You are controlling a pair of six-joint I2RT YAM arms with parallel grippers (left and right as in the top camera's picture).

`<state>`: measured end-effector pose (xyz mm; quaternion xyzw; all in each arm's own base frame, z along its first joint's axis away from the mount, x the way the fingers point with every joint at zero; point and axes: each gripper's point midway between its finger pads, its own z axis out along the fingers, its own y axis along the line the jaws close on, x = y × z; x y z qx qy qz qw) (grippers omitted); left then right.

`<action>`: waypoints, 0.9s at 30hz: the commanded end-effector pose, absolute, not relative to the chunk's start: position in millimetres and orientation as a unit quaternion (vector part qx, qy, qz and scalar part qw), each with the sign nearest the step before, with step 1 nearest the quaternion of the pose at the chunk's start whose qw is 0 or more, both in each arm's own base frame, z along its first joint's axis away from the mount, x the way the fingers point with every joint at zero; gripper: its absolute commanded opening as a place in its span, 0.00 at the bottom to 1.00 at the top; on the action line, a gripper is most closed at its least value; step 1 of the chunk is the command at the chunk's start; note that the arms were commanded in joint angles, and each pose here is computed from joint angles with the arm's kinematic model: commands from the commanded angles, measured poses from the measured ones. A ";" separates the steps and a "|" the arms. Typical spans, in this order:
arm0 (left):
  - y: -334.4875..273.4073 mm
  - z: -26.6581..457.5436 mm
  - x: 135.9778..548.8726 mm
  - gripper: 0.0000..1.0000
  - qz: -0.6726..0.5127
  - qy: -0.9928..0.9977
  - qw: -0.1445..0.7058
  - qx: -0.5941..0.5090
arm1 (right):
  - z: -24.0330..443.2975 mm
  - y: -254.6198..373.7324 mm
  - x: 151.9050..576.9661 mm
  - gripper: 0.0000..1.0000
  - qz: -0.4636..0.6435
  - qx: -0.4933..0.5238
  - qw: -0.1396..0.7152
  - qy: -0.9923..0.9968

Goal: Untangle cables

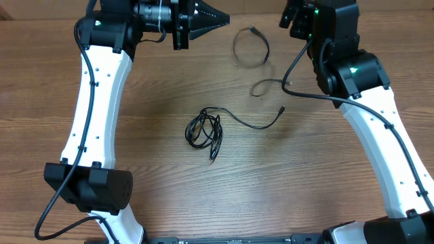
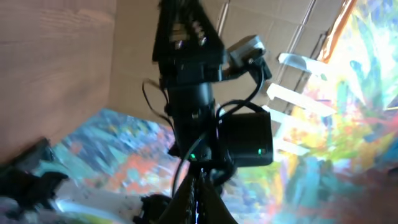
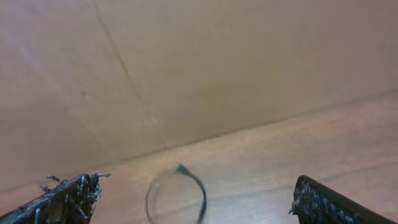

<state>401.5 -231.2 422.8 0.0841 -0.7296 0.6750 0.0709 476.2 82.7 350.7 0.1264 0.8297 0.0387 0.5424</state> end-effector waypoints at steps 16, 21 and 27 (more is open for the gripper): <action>-107.0 272.4 437.0 0.83 0.205 -0.941 -0.196 0.183 | 181.7 96.1 489.9 1.00 0.081 0.080 0.319 0.941; -92.1 261.6 424.7 0.99 0.159 -0.951 -0.176 0.199 | 135.6 78.1 484.9 1.00 0.111 0.103 0.243 0.958; -92.6 260.6 423.9 1.00 0.160 -0.951 -0.174 0.199 | 91.2 102.1 467.8 0.95 0.202 0.092 0.144 0.964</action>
